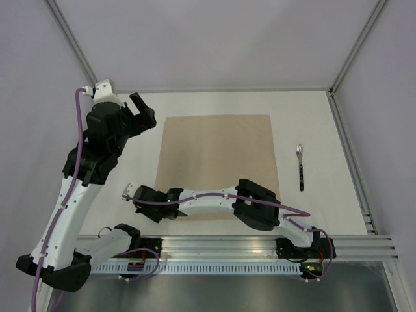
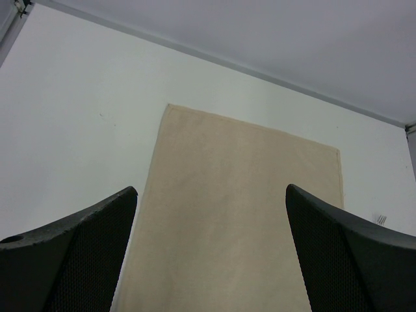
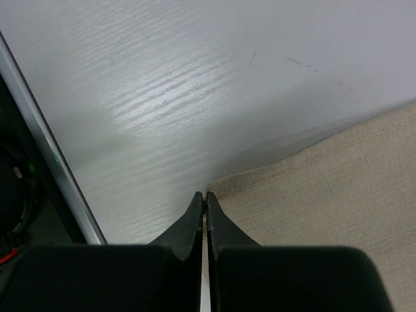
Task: Fold the napkin, place the utensils inside, and roll it up
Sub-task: Fold the napkin at the center of the board.
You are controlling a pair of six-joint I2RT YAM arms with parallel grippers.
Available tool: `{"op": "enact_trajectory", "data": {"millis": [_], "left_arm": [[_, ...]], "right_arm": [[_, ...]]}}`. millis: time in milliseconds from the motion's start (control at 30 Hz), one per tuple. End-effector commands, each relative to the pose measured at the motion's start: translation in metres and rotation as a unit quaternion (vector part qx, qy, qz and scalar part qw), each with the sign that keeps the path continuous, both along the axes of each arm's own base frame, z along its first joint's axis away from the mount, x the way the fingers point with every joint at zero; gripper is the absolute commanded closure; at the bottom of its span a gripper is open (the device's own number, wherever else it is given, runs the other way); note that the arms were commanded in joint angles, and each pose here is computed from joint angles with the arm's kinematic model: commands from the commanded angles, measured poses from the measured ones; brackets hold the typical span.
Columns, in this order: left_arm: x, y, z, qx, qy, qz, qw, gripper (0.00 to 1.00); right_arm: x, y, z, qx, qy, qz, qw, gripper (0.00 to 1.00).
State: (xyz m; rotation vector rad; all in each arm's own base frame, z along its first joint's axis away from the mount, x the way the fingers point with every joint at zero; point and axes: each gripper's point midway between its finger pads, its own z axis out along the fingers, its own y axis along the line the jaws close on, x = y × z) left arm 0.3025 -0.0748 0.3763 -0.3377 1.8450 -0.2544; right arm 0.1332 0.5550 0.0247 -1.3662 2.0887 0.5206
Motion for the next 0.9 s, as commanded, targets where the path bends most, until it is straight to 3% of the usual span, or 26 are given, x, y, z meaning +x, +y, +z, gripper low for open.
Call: {"op": "enact_trajectory", "data": {"millis": [0, 233, 533, 867], "left_arm": [[0.002, 0.008, 0.017, -0.001, -0.024, 0.015, 1.000, 0.00], [-0.001, 0.014, 0.029, -0.005, -0.040, 0.024, 0.999, 0.00], [-0.005, 0.015, 0.031, -0.005, -0.044, 0.023, 0.999, 0.00], [0.007, 0.009, 0.038, -0.017, -0.054, 0.021, 0.998, 0.00]], "right_arm": [[-0.004, 0.008, 0.024, 0.009, 0.014, 0.009, 1.000, 1.00], [-0.017, 0.029, 0.054, 0.037, 0.027, 0.018, 0.999, 0.99], [-0.023, 0.027, 0.049, 0.029, 0.026, 0.023, 0.999, 1.00], [0.038, -0.008, 0.090, 0.059, 0.013, -0.002, 0.998, 1.00]]}}
